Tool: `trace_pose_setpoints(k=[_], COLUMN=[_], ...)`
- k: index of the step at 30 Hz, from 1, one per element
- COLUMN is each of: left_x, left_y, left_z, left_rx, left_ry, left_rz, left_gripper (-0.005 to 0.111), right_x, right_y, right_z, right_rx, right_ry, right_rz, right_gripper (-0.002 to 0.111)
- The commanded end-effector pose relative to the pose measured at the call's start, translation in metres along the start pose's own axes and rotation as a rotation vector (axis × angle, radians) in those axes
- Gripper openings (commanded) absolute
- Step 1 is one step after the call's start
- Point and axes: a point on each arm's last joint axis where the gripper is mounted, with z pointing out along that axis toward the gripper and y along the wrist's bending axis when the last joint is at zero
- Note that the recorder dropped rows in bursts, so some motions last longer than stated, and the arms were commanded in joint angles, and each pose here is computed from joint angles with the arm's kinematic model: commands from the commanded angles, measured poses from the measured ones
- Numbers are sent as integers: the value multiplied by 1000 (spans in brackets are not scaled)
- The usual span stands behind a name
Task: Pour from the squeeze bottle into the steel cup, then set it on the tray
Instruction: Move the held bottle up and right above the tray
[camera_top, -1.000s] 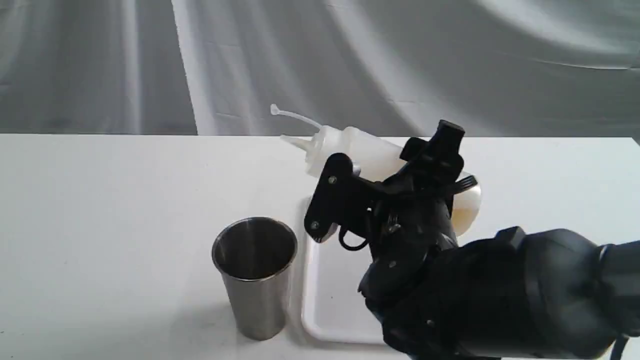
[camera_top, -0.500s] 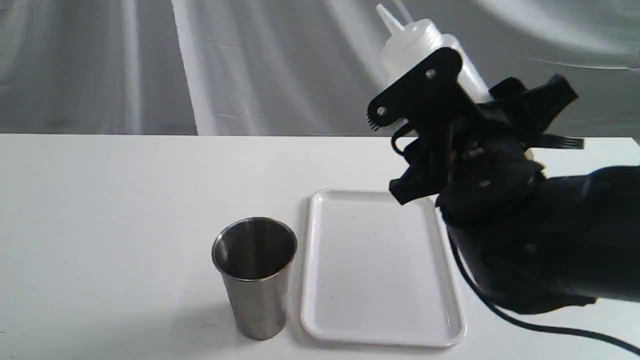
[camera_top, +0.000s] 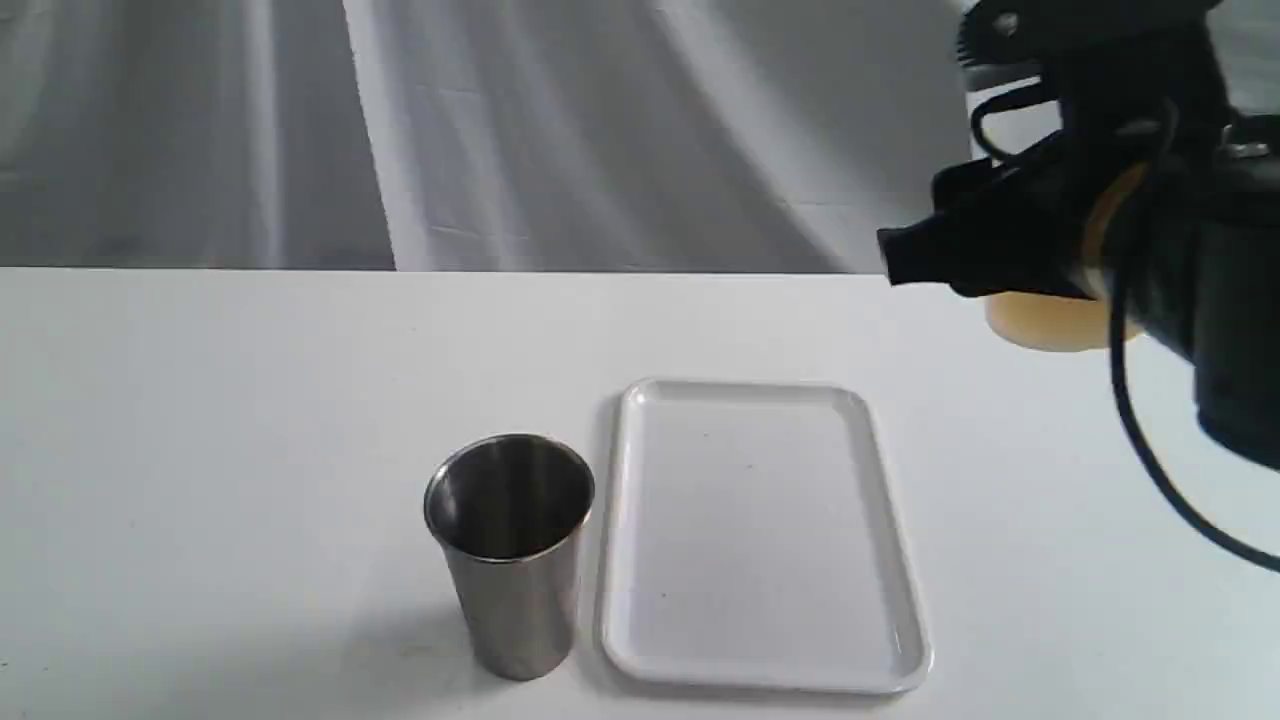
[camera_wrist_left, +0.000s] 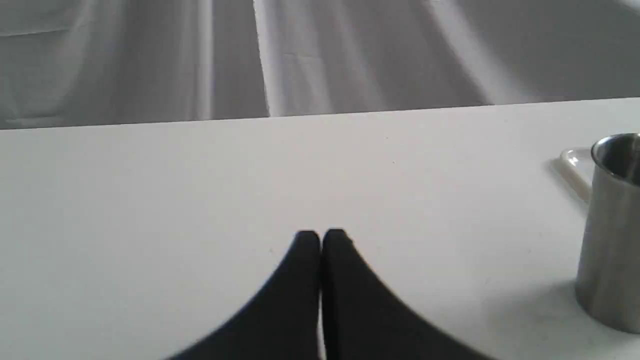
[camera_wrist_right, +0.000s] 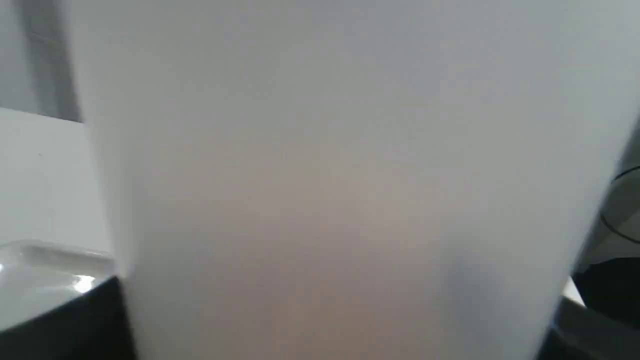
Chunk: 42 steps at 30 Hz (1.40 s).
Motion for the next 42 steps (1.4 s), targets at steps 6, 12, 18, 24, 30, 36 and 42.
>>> trace_pose_setpoints(k=[6, 12, 18, 24, 30, 36, 42], left_x=[1, 1, 1, 1, 1, 1, 1], left_y=[0, 0, 0, 0, 0, 0, 0], left_z=[0, 0, 0, 0, 0, 0, 0], left_rx=[-2, -2, -1, -1, -2, -2, -1], left_ry=[-6, -6, -6, -6, -6, -6, -6], left_rz=[-5, -5, -7, -7, -4, -4, -8], left_gripper=[0, 0, 0, 0, 0, 0, 0], right_x=[-6, -3, 3, 7, 0, -10, -18], right_y=[-7, 1, -2, -15, -14, -10, -11], right_z=[-2, -3, -1, 7, 11, 12, 11], right_rx=[-141, -229, -226, -184, -286, -465, -523], right_ry=[2, 55, 130, 174, 126, -12, -157], right_rz=[130, 231, 352, 444, 481, 247, 117], right_gripper=[0, 0, 0, 0, 0, 0, 0])
